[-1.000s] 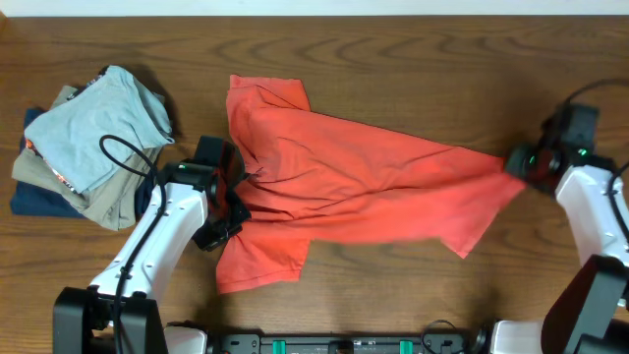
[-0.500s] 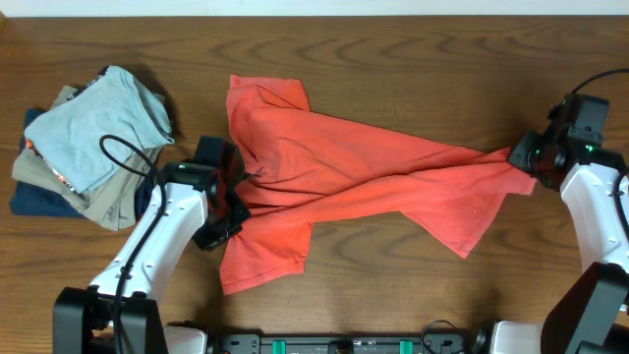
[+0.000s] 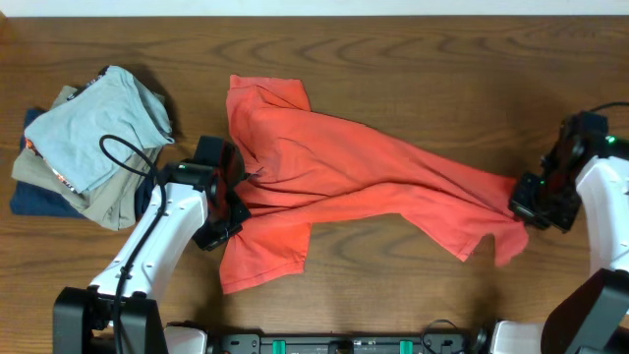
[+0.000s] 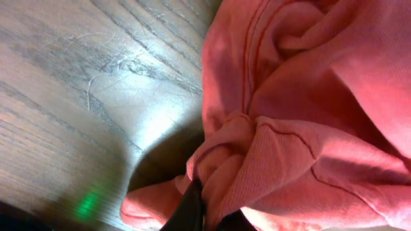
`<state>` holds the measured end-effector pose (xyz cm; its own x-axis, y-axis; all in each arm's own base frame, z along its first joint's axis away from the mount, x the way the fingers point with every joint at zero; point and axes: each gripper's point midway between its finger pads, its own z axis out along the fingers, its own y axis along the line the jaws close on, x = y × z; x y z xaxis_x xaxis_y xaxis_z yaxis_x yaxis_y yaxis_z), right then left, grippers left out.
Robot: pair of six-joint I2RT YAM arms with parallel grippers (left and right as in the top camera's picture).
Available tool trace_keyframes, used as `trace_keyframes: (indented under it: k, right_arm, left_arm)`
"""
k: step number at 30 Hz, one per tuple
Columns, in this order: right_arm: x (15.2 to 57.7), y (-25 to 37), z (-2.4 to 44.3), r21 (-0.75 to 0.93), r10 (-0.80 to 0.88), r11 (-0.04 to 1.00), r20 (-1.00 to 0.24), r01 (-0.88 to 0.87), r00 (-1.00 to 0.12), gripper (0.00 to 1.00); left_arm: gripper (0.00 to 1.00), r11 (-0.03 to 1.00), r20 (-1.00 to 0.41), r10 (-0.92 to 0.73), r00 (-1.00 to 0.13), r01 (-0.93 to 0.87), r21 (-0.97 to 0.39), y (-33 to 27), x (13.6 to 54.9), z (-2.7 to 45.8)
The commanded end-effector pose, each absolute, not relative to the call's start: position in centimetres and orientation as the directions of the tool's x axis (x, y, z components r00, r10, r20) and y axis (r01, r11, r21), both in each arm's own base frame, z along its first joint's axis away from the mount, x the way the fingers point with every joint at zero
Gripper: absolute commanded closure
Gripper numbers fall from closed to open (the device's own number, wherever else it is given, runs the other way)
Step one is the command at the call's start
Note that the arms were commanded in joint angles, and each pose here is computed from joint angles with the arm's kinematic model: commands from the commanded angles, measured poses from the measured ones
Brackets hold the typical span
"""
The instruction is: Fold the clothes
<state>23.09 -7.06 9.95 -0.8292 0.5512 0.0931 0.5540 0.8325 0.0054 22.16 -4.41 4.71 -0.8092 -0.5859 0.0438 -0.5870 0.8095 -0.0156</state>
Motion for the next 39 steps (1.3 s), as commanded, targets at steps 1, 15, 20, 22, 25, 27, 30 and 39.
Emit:
trace_keyframes:
  k: [1, 15, 20, 22, 25, 27, 30, 39]
  right_arm:
    - [23.3, -7.3, 11.4, 0.013, 0.497, 0.867, 0.073, 0.499, -0.865, 0.89]
    - [31.4, -10.1, 7.7, 0.099, 0.602, 0.797, -0.212, 0.596, -0.77, 0.85]
    - [35.4, -11.0, 5.7, 0.135, 0.593, 0.802, -0.302, 0.583, -0.746, 0.28]
    - [36.0, -11.2, 5.1, 0.137, 0.591, 0.803, -0.311, 0.58, -0.745, 0.1]
    - [35.2, -11.3, 4.7, 0.124, 0.597, 0.799, -0.28, 0.589, -0.751, 0.01]
    - [33.9, -11.6, 4.8, 0.096, 0.623, 0.778, -0.249, 0.621, -0.741, 0.01]
    - [30.5, -13.0, 5.4, 0.003, 0.701, 0.699, -0.204, 0.715, -0.684, 0.01]
    - [25.6, -13.6, 7.5, -0.072, 0.748, 0.646, -0.134, 0.76, -0.65, 0.01]
  left_arm:
    - [0.94, 0.818, 0.032, -0.575, -0.817, -0.575, 0.0, -4.1, 22.2, 4.6]
    - [0.94, 0.818, 0.019, -0.575, -0.818, -0.575, -0.013, -4.2, 22.6, 4.6]
    - [0.94, 0.818, 0.019, -0.575, -0.818, -0.575, -0.013, -4.2, 22.6, 4.6]
    - [0.94, 0.818, 0.019, -0.575, -0.818, -0.575, -0.013, -4.2, 22.6, 4.6]
    - [0.94, 0.818, 0.019, -0.575, -0.818, -0.575, -0.013, -4.2, 22.6, 4.6]
    - [0.94, 0.818, 0.019, -0.575, -0.818, -0.575, -0.013, -4.2, 22.6, 4.6]
    - [0.94, 0.818, 0.019, -0.575, -0.818, -0.575, -0.013, -4.2, 22.6, 4.6]
    - [0.94, 0.818, 0.013, -0.575, -0.818, -0.575, -0.018, -4.2, 22.8, 4.6]
